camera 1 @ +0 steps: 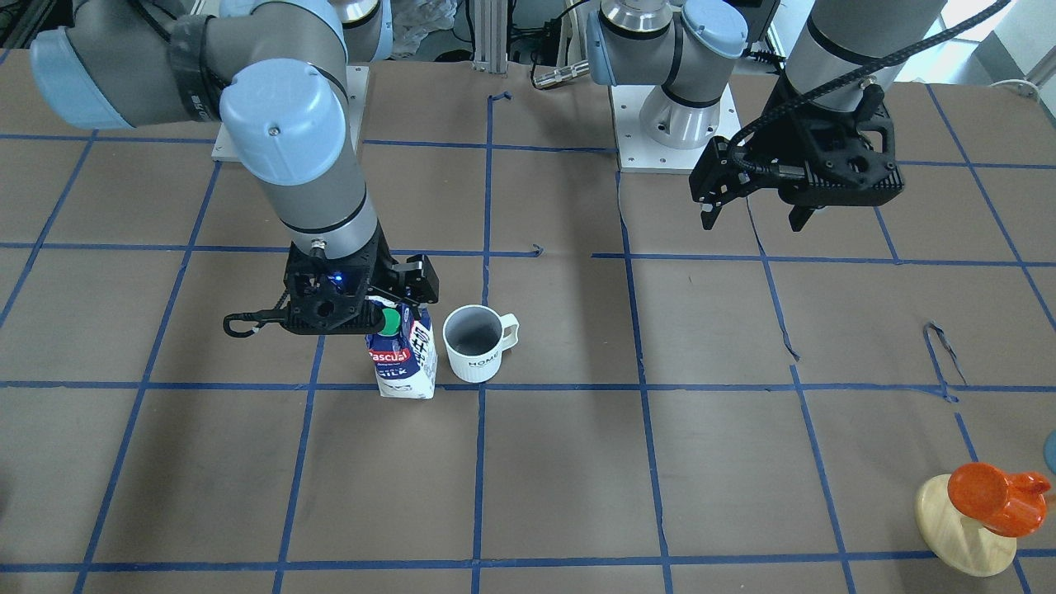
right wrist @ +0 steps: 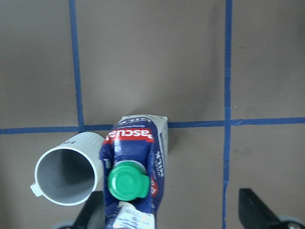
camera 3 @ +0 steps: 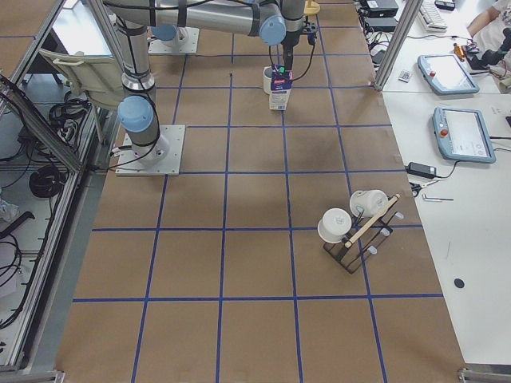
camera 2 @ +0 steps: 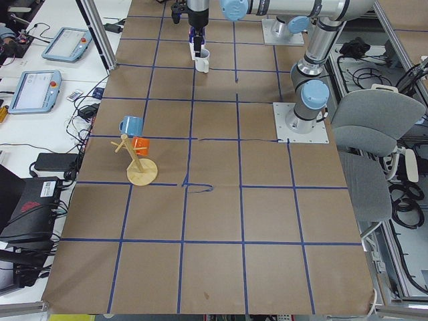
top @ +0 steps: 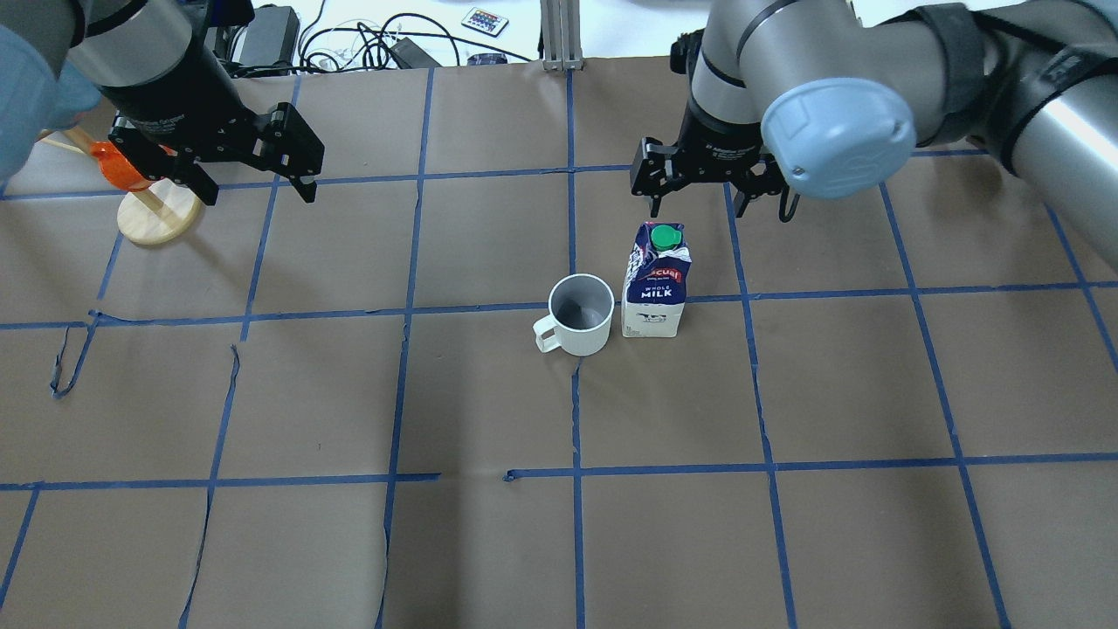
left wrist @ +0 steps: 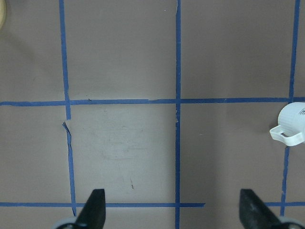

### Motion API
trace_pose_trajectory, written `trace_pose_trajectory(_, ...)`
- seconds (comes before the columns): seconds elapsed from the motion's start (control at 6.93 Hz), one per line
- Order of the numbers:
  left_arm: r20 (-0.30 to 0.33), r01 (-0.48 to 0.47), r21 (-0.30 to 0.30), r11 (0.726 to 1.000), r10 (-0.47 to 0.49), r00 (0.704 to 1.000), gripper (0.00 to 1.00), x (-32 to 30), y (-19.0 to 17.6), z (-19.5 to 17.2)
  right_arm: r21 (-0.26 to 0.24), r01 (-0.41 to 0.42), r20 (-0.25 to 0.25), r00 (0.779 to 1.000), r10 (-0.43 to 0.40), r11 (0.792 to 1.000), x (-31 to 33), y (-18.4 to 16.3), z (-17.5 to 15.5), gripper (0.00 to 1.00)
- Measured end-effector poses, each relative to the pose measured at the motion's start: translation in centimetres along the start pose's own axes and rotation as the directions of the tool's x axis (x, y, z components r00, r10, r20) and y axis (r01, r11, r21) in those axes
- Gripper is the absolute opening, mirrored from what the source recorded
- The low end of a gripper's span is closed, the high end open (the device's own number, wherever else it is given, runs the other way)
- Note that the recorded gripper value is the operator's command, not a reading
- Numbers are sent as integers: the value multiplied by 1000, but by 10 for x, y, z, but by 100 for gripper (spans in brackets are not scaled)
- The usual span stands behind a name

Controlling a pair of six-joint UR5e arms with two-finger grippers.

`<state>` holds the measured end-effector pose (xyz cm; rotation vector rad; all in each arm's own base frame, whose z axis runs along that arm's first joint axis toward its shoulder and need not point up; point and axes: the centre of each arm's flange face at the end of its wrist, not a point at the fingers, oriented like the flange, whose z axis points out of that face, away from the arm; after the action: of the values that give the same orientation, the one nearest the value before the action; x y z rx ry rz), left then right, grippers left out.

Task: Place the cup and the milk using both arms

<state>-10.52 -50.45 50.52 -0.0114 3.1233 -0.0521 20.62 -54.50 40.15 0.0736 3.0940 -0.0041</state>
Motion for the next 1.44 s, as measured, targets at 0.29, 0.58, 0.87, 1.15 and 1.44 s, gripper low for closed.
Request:
trace_pose_trajectory(0.29, -2, 85, 9, 996, -85, 996, 100, 4, 2, -5, -46, -106, -6, 994, 106, 993, 58, 8, -29, 100)
trace_pose_trajectory(0.58, -6, 107, 16, 994, -106, 994, 100, 15, 10, -12, -42, -166, -6, 986, 166, 985, 98, 12, -49, 100)
trace_pose_trajectory(0.87, -9, 99, 16, 995, -99, 995, 100, 21, 12, -12, 22, -149, 4, 989, 149, 989, 98, 42, -91, 100)
trace_pose_trajectory(1.15, -8, 92, 20, 996, -92, 996, 100, 22, 14, -14, 14, -104, -4, 995, 104, 994, 76, 66, -99, 100)
trace_pose_trajectory(1.44, -7, 86, 22, 996, -86, 996, 100, 21, 15, -16, 4, -71, -63, 995, 71, 997, 65, 73, -90, 100)
